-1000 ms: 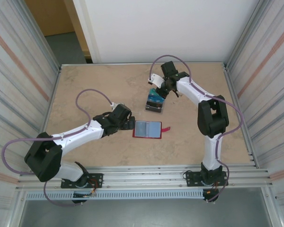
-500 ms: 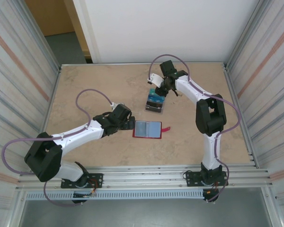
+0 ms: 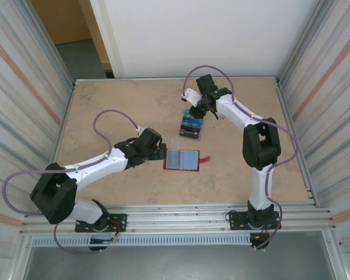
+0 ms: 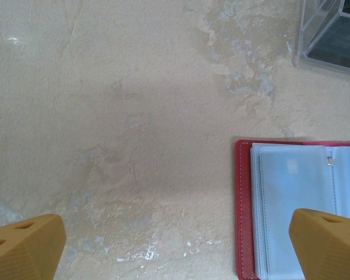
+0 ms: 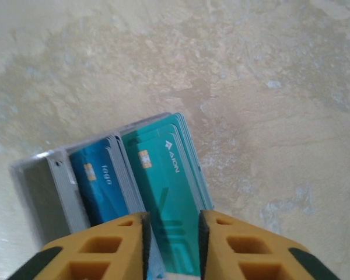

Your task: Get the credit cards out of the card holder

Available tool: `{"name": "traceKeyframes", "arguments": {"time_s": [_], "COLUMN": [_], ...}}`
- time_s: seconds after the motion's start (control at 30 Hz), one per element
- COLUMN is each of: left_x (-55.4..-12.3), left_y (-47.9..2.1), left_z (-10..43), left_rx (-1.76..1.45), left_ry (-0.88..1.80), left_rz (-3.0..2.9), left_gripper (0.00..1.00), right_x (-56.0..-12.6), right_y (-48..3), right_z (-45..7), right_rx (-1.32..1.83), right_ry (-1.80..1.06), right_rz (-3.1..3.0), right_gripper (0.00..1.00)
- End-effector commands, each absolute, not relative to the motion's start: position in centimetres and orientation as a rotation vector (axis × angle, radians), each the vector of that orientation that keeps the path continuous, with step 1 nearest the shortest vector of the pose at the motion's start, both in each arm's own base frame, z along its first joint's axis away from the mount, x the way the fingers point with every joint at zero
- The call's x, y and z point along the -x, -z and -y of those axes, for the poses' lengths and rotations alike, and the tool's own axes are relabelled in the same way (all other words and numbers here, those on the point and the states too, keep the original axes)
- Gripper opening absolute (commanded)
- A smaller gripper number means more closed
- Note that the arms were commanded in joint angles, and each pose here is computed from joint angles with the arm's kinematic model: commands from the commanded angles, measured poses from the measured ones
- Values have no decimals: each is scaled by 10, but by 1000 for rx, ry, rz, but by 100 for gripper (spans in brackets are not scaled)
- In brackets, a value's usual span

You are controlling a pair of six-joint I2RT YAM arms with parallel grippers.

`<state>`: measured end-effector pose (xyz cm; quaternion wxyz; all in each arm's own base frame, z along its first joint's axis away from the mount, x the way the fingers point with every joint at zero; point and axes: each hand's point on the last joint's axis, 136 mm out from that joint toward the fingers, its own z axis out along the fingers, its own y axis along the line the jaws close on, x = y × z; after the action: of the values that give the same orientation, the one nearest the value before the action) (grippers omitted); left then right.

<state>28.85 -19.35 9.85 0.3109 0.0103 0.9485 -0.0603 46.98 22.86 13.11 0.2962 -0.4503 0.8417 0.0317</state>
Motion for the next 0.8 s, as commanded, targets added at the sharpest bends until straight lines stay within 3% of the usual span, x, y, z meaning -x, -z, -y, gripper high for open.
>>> {"name": "traceKeyframes", "arguments": {"time_s": [0.0, 0.17, 0.37, 0.4, 0.43, 0.47, 0.77], "left_x": [-288, -285, -281, -280, -280, -279, -270], "left_y": [-107, -107, -107, -107, -107, -107, -104], "left_z": [182, 168, 149, 146, 143, 141, 117], "left_rx": [24, 89, 175, 188, 198, 207, 292], "left_ry": [152, 157, 160, 161, 162, 164, 149], "left_rz": [-2476, -2463, -2445, -2442, -2438, -2434, -2419], "left_gripper": [99, 99, 99, 99, 99, 99, 99], "right_x": [-464, -439, -390, -381, -371, -364, -312], "right_y": [-188, -205, -193, -190, -182, -177, -114], "right_z": [-233, -235, -251, -258, -264, -268, -300], "right_rx": [937, 695, 587, 590, 611, 624, 672], "right_ry": [-180, -287, -462, -477, -469, -443, -227], "right_rz": [-2207, -2248, -2397, -2404, -2415, -2421, -2529], "right_gripper": [35, 45, 44, 50, 85, 100, 99]}}
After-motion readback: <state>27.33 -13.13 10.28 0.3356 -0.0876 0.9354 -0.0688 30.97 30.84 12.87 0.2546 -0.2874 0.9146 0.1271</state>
